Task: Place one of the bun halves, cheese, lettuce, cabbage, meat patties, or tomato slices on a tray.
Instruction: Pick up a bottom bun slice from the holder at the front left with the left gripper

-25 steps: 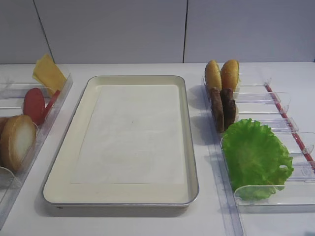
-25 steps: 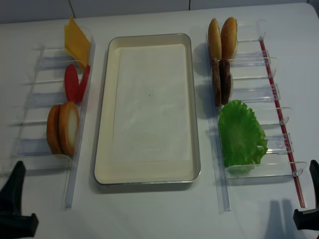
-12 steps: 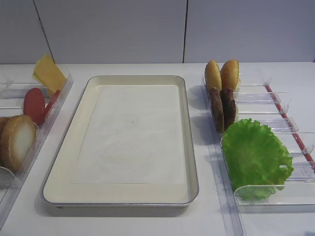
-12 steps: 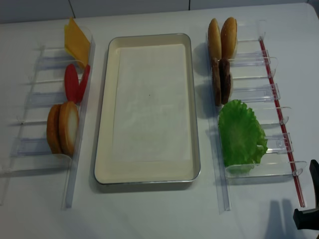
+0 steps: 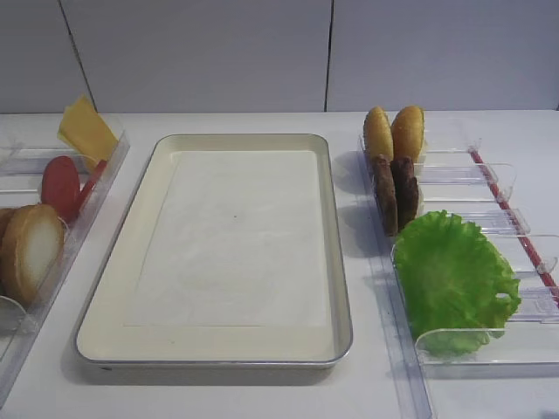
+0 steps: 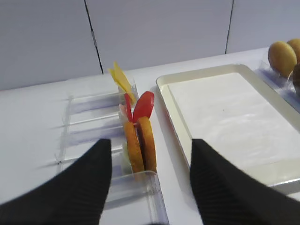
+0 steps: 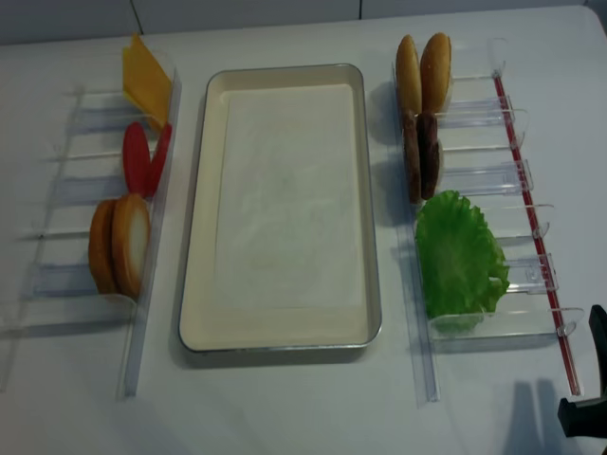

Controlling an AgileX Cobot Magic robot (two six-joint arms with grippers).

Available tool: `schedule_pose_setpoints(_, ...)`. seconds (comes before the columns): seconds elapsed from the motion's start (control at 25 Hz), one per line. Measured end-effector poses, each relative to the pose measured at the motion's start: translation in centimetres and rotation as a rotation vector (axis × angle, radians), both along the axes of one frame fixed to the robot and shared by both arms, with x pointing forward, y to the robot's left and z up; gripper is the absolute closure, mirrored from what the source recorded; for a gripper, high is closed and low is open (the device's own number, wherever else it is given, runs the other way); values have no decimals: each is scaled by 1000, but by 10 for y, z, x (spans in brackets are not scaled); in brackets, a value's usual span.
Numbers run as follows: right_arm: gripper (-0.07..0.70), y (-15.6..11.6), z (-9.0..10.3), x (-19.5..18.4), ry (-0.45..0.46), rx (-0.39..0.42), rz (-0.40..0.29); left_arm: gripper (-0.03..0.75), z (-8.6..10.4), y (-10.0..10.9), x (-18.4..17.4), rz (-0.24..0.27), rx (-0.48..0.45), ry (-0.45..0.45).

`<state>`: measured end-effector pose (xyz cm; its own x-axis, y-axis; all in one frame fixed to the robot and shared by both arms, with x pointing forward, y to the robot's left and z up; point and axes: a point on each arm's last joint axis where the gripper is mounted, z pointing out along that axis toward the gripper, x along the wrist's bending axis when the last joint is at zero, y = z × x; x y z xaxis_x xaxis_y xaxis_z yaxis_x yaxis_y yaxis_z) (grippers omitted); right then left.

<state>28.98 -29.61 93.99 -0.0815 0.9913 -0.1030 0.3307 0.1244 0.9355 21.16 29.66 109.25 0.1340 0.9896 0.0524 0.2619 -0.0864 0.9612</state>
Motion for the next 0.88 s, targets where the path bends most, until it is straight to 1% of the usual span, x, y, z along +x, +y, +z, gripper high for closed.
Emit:
schedule_pose_setpoints(0.2, 382, 0, 0, 0, 0, 0, 0, 362, -3, 2, 0, 27, 5, 36)
schedule_pose_setpoints(0.4, 382, 1, 0, 0, 11, 38, 3, 362, -4, 3, 3, 40, 1, 72)
schedule_pose_setpoints(0.44, 382, 2, 3, -1, 18, 39, 4, 362, -4, 3, 5, 42, 0, 82)
schedule_pose_setpoints(0.52, 382, 2, 17, -3, -1, 44, 7, 362, -4, 3, 5, 42, -1, 90)
schedule_pose_setpoints(0.56, 382, 2, 28, -5, -23, 49, 9, 362, -4, 3, 6, 43, -3, 92)
schedule_pose_setpoints(0.6, 382, 3, 48, -9, -59, 66, 15, 362, -4, 3, 6, 43, -2, 97)
schedule_pose_setpoints(0.64, 382, 3, 48, -9, -59, 66, 15, 362, -4, 3, 6, 43, -2, 97)
schedule_pose_setpoints(0.76, 382, 4, 78, -18, -108, 81, 28, 362, -4, 3, 6, 44, -5, 98)
schedule_pose_setpoints(0.88, 382, 5, 100, -30, -108, 86, 42, 362, -5, 3, 6, 47, -15, 104)
